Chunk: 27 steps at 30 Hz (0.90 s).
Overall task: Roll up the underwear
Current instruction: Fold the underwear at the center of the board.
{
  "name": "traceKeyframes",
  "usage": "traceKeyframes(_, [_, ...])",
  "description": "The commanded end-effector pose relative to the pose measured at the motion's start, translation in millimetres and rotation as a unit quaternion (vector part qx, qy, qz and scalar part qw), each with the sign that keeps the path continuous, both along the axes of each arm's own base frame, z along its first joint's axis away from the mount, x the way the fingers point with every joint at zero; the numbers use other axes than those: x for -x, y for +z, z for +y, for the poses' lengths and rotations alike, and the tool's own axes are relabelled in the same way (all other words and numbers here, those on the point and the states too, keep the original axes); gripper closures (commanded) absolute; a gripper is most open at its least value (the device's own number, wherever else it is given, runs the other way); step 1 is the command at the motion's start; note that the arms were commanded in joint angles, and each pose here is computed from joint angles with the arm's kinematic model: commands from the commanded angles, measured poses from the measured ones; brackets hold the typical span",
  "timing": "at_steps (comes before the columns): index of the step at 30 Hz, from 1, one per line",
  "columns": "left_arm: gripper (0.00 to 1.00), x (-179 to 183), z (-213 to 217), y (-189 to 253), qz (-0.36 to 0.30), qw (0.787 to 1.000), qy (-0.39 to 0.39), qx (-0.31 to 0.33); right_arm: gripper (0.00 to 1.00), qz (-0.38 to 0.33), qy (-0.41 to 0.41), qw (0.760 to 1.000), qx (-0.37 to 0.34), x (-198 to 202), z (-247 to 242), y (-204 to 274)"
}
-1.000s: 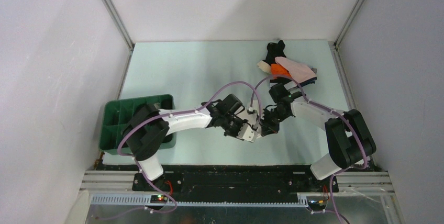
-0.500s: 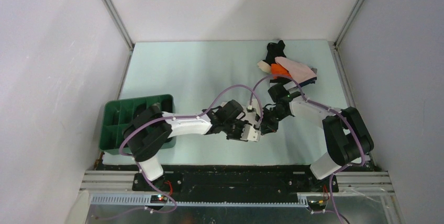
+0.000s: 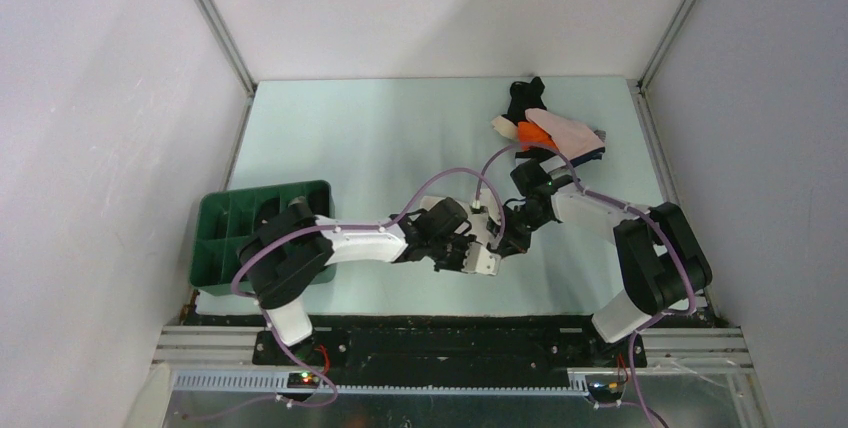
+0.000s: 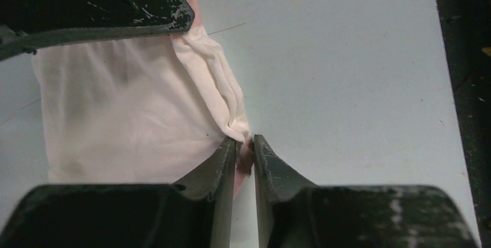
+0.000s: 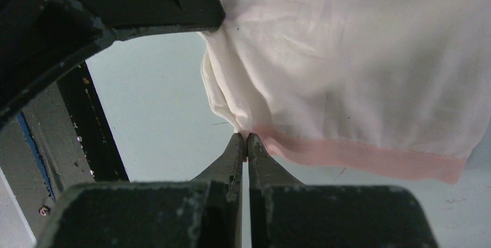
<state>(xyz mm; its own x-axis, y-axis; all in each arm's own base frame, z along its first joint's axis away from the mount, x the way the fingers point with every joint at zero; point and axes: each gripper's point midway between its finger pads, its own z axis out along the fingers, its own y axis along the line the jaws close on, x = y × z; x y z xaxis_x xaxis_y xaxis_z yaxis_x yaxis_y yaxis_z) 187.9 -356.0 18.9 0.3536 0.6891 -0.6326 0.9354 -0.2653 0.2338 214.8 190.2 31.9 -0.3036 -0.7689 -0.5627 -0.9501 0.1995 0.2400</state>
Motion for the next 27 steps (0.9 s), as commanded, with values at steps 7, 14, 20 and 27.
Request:
traceKeyframes(7, [1.00,2,24,-27,0.015,0.998,0.010,-0.067,1.00,-0.013,0.002,1.000,-0.005,-10,4,6])
traceKeyframes(14, [1.00,-8,25,23,0.039,0.997,-0.045,-0.059,1.00,0.004,0.000,1.000,-0.010,4,0,21])
traceKeyframes(20, [1.00,-16,26,35,0.060,0.994,-0.068,-0.062,1.00,0.059,-0.024,0.998,-0.027,17,1,37])
traceKeyframes(27, [1.00,-32,32,39,0.062,0.992,-0.089,-0.059,1.00,0.093,-0.079,0.991,-0.048,-9,-7,47])
